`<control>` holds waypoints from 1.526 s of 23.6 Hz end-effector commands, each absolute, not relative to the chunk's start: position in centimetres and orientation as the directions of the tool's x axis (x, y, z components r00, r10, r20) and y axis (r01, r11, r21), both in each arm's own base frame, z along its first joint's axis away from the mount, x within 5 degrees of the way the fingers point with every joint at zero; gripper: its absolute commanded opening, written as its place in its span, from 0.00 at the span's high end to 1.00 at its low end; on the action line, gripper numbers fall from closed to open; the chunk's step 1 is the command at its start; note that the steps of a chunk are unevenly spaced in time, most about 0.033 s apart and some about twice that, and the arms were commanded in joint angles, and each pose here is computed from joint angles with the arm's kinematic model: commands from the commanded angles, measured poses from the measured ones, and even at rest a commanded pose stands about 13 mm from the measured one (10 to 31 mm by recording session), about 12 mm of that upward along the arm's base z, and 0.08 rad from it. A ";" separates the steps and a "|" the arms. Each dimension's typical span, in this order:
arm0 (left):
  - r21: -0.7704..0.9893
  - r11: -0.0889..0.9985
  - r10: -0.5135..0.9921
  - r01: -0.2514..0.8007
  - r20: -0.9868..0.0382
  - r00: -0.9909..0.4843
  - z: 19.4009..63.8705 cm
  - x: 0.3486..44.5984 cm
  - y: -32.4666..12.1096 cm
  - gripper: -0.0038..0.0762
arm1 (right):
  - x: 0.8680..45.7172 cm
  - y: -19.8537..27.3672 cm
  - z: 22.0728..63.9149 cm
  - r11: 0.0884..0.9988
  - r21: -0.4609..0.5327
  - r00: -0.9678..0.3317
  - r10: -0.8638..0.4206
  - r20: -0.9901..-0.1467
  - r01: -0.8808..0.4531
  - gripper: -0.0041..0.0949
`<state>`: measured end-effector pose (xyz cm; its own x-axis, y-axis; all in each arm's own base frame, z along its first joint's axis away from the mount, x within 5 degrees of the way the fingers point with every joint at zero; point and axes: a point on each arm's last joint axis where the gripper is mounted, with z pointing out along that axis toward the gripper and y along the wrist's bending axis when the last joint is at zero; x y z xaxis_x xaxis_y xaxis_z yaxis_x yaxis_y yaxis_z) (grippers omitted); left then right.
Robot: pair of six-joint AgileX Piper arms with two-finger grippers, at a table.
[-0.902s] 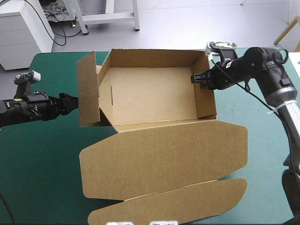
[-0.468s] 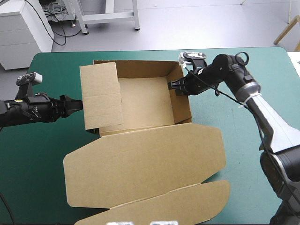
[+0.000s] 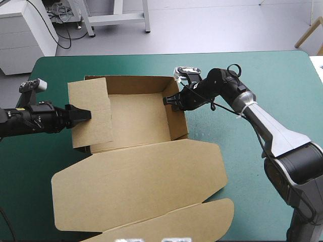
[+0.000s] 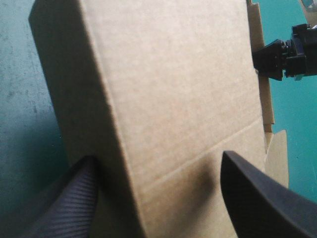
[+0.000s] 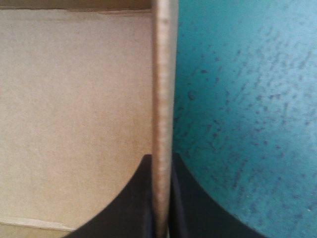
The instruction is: Fold the box
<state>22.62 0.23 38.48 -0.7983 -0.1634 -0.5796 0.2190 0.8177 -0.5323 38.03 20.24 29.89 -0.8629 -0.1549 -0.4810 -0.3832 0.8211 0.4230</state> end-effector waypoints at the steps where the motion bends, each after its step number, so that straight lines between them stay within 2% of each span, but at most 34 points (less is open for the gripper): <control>1: -0.559 0.782 -0.145 0.277 -0.595 -0.791 39.9 21.8 -0.5 0.34 | 37.0 21.0 33.8 0.773 0.484 -0.817 -0.077 -0.571 -0.411 0.98; 11: -0.552 0.782 -0.117 0.288 -0.585 -0.803 39.7 21.7 -1.1 0.34 | 36.7 22.0 33.9 0.768 0.493 -0.812 -0.058 -0.581 -0.409 0.98; 15: -0.485 0.838 -0.065 0.249 -0.542 -0.838 38.9 21.7 -1.8 0.39 | 36.0 23.3 33.9 0.765 0.463 -0.793 -0.100 -0.601 -0.447 0.98; 20: -0.396 0.910 -0.083 0.122 -0.464 -0.882 37.9 21.6 -1.8 0.51 | 35.8 23.5 33.8 0.770 0.452 -0.794 -0.115 -0.597 -0.451 0.98; 21: -0.371 0.920 -0.065 0.128 -0.466 -0.882 37.8 21.6 -1.9 0.53 | 35.8 23.5 33.8 0.770 0.453 -0.795 -0.112 -0.597 -0.449 0.98; 24: -0.287 0.958 -0.126 0.014 -0.462 -0.878 37.5 21.9 -1.7 0.62 | 35.8 23.6 33.8 0.770 0.463 -0.800 -0.101 -0.591 -0.439 0.98; 28: -0.203 0.978 -0.136 -0.045 -0.459 -0.878 37.3 21.9 -1.8 0.63 | 35.7 23.6 33.8 0.770 0.463 -0.802 -0.104 -0.589 -0.439 0.98; 32: -0.142 0.975 -0.218 -0.171 -0.461 -0.860 37.2 21.9 -0.8 0.70 | 35.4 23.5 33.7 0.769 0.463 -0.815 -0.127 -0.565 -0.441 0.98; 36: -0.138 0.970 -0.241 -0.199 -0.464 -0.852 37.2 21.9 -0.6 0.79 | 35.3 23.6 33.7 0.762 0.478 -0.822 -0.122 -0.556 -0.437 0.98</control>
